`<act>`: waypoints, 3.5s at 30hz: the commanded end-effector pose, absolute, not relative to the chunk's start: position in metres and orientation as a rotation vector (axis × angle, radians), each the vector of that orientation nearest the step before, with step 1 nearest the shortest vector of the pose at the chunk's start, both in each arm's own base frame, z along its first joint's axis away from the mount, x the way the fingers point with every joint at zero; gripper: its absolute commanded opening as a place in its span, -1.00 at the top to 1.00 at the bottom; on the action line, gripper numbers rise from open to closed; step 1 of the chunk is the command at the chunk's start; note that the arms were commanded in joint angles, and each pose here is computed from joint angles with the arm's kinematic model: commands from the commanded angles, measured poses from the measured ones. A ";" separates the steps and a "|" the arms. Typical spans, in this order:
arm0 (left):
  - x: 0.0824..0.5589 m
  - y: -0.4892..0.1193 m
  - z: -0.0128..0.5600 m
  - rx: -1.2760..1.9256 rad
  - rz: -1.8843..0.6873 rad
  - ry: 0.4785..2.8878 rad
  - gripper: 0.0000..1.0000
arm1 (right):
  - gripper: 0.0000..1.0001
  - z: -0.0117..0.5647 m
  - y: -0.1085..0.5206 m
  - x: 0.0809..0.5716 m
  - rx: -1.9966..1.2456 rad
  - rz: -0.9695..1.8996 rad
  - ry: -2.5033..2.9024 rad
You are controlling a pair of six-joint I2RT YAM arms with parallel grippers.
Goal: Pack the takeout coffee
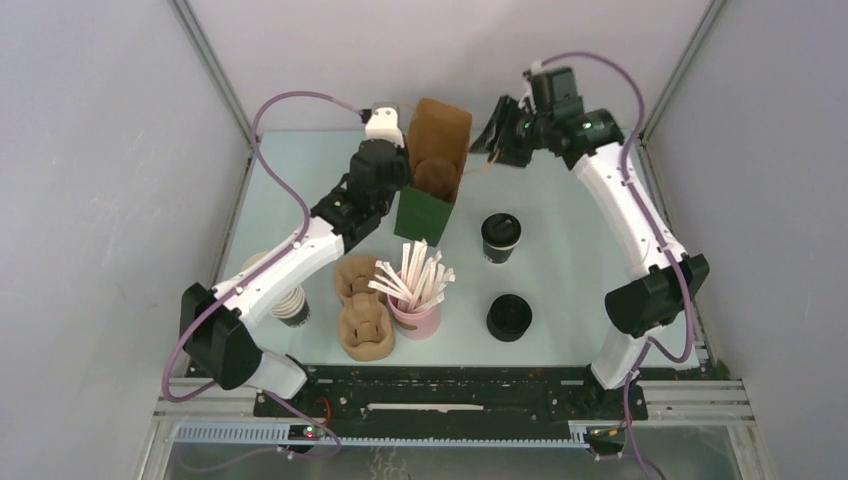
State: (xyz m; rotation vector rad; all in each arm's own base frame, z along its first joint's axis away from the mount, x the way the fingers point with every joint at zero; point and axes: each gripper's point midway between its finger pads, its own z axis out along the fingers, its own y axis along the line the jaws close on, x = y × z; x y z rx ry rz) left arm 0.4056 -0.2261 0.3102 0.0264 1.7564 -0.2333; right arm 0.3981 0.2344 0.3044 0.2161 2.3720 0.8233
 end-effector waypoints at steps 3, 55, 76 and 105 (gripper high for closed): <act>0.417 -0.221 0.338 -0.097 -0.297 1.737 1.00 | -0.90 0.395 0.207 0.392 0.080 0.845 2.241; 0.268 -0.294 0.375 0.518 -0.701 1.823 -0.65 | -0.46 0.166 0.117 0.319 0.285 1.270 2.283; 0.259 -0.364 0.300 0.635 -0.759 1.966 -0.48 | -0.86 0.140 0.140 0.342 0.209 1.295 2.326; 0.285 -0.395 0.257 0.601 -0.723 2.059 -0.15 | 0.21 0.111 0.147 0.357 0.282 1.393 2.389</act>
